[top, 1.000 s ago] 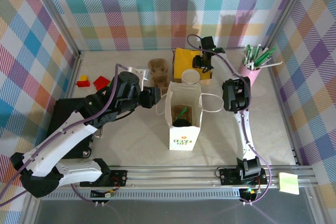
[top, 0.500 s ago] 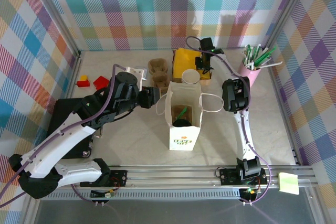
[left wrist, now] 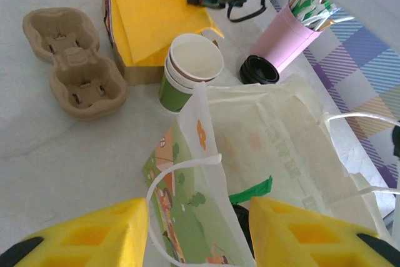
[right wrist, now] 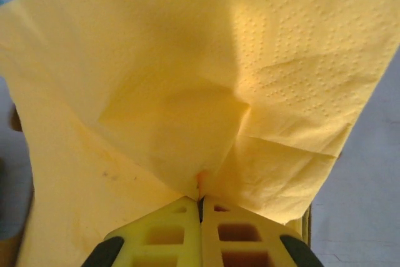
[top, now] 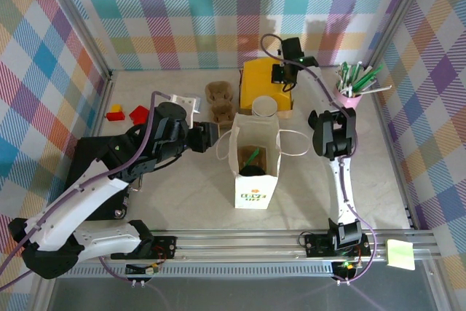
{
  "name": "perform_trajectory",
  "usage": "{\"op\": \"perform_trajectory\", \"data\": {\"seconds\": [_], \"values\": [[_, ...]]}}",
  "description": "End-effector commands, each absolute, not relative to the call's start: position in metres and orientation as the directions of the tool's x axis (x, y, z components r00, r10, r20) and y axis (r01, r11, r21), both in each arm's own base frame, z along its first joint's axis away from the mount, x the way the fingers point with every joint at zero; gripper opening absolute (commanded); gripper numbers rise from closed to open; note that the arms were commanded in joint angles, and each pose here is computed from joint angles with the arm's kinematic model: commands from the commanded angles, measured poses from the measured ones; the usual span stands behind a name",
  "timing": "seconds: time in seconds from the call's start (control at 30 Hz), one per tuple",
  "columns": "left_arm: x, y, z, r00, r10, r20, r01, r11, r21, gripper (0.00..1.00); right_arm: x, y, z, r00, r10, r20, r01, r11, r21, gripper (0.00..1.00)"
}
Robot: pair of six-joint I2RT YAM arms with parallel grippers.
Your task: Pack the takeout coffee
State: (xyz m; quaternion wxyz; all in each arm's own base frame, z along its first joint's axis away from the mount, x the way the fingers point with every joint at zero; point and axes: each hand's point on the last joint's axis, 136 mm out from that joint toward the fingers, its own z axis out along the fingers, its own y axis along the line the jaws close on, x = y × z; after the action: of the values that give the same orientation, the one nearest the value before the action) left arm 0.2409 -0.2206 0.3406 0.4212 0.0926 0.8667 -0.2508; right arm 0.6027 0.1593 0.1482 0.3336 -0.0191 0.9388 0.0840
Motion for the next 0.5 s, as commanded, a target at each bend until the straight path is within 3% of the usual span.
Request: {"op": "perform_trajectory", "data": {"seconds": [0.0, 0.27, 0.47], "values": [[0.241, -0.212, 0.341, -0.617, -0.058, -0.785, 0.359, 0.867, -0.346, 0.46, 0.594, 0.163, 0.216, -0.711, 0.038, -0.702, -0.118, 0.978, 0.172, 0.04], [0.241, -0.217, 0.342, -0.618, -0.048, -0.784, 0.375, 0.859, -0.349, 0.47, 0.561, 0.153, 0.311, -0.627, 0.042, -0.778, -0.144, 0.975, 0.168, 0.00], [0.243, -0.230, 0.337, -0.646, -0.022, -0.763, 0.397, 0.844, -0.360, 0.49, 0.499, 0.147, 0.392, -0.588, 0.063, -0.806, -0.197, 0.956, 0.219, 0.00]]}}
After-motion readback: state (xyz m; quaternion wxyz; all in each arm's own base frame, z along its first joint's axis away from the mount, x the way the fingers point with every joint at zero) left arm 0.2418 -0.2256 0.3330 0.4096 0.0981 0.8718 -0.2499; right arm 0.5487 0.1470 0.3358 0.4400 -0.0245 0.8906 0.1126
